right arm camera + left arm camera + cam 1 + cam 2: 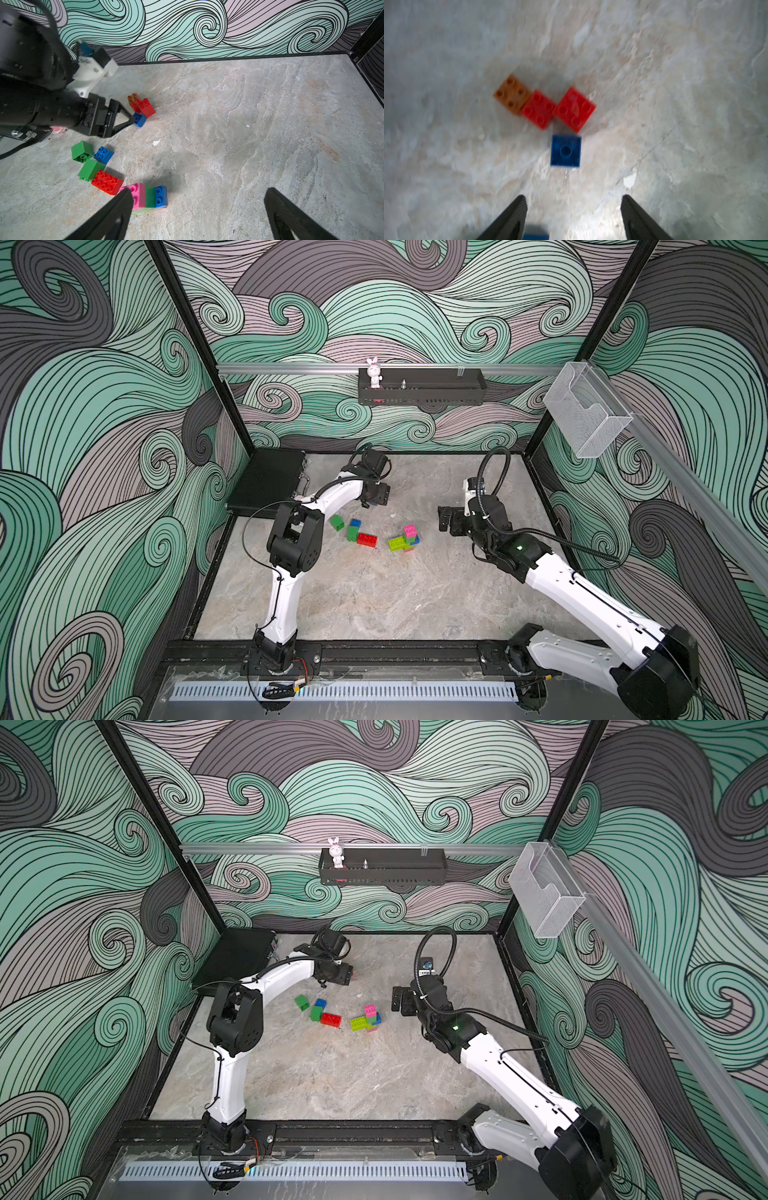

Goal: Assemble the number 4 with lego
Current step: Pick up the lego brick from the center of the board.

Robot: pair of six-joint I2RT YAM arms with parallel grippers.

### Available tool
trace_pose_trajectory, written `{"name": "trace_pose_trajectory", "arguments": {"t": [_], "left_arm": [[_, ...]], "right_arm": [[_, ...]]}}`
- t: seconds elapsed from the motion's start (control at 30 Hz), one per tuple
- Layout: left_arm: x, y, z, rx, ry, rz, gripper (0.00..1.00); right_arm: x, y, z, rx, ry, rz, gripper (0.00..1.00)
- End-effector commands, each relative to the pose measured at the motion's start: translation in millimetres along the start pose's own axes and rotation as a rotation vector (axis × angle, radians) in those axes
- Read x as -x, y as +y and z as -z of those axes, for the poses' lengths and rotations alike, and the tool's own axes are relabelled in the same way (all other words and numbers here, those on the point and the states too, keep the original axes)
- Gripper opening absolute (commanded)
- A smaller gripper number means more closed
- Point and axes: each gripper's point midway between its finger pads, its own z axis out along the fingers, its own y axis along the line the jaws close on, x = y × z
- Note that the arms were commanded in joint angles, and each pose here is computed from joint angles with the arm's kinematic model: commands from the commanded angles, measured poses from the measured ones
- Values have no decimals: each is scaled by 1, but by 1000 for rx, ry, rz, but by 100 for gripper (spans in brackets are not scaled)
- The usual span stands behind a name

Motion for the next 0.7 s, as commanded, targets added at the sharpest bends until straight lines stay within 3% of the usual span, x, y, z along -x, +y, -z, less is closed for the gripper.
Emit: {"name": "trace_pose_trajectory", "arguments": {"t": [0.0, 0.33, 0.67], "left_arm": [[21, 3, -9, 16, -23, -173, 75], [41, -5, -44, -12, -29, -239, 68], [36, 0, -65, -19, 14, -254, 66]], "right_arm": [[8, -4, 5, -6, -31, 12, 99], [11, -12, 6, -44, -45, 44, 99], [12, -12, 4, -53, -38, 62, 99]]}}
